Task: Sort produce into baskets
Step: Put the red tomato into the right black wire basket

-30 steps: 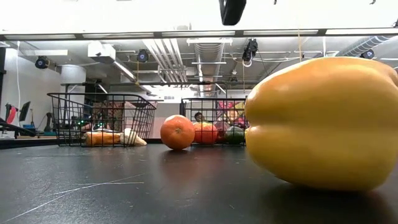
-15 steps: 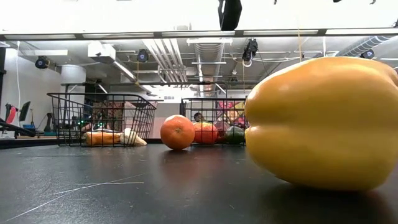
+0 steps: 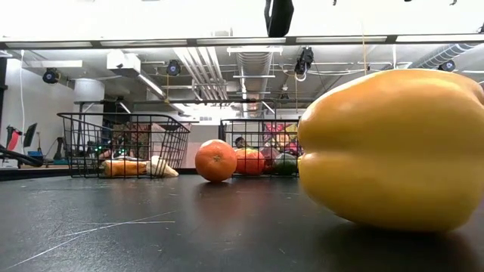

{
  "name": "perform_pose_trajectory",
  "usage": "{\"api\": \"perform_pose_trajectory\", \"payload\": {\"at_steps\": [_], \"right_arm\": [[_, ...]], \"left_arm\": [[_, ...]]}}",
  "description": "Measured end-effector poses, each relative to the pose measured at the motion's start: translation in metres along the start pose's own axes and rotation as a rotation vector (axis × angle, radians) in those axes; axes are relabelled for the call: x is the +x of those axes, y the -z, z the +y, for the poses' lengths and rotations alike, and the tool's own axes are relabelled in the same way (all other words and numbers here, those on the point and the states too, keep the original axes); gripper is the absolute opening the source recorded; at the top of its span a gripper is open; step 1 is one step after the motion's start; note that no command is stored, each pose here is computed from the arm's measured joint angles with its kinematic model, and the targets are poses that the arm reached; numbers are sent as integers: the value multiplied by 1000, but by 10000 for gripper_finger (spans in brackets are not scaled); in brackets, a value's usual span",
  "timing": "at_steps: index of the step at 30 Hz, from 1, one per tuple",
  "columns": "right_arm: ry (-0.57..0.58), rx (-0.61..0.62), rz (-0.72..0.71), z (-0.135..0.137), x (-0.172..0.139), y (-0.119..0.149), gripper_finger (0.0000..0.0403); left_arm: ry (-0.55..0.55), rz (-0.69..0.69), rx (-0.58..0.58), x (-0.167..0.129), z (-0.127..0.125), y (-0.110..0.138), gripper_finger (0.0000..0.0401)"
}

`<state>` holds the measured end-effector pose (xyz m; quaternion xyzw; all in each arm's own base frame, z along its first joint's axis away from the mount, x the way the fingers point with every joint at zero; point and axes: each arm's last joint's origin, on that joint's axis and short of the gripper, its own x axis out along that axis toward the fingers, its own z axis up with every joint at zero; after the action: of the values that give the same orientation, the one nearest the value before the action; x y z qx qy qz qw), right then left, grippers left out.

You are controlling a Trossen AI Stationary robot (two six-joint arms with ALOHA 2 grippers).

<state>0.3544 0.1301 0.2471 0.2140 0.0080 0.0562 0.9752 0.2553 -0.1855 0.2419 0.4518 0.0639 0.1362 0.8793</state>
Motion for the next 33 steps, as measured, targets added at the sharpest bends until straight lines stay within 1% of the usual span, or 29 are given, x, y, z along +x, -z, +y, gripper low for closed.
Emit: {"api": "perform_pose_trajectory", "payload": {"at_steps": [6, 11, 21, 26, 33], "right_arm": [[6, 6, 4, -1, 0, 0, 150], [9, 6, 7, -2, 0, 0, 157], [13, 11, 13, -3, 1, 1, 153], [13, 10, 15, -3, 0, 1, 163], [13, 15, 17, -3, 1, 1, 171]], "left_arm": [[21, -41, 0, 5, 2, -1, 259], [40, -77, -5, 13, 6, 1, 259], [35, -66, 5, 23, 9, 7, 254], [36, -65, 7, 23, 8, 7, 224], [40, -63, 3, 23, 8, 8, 160]]}}
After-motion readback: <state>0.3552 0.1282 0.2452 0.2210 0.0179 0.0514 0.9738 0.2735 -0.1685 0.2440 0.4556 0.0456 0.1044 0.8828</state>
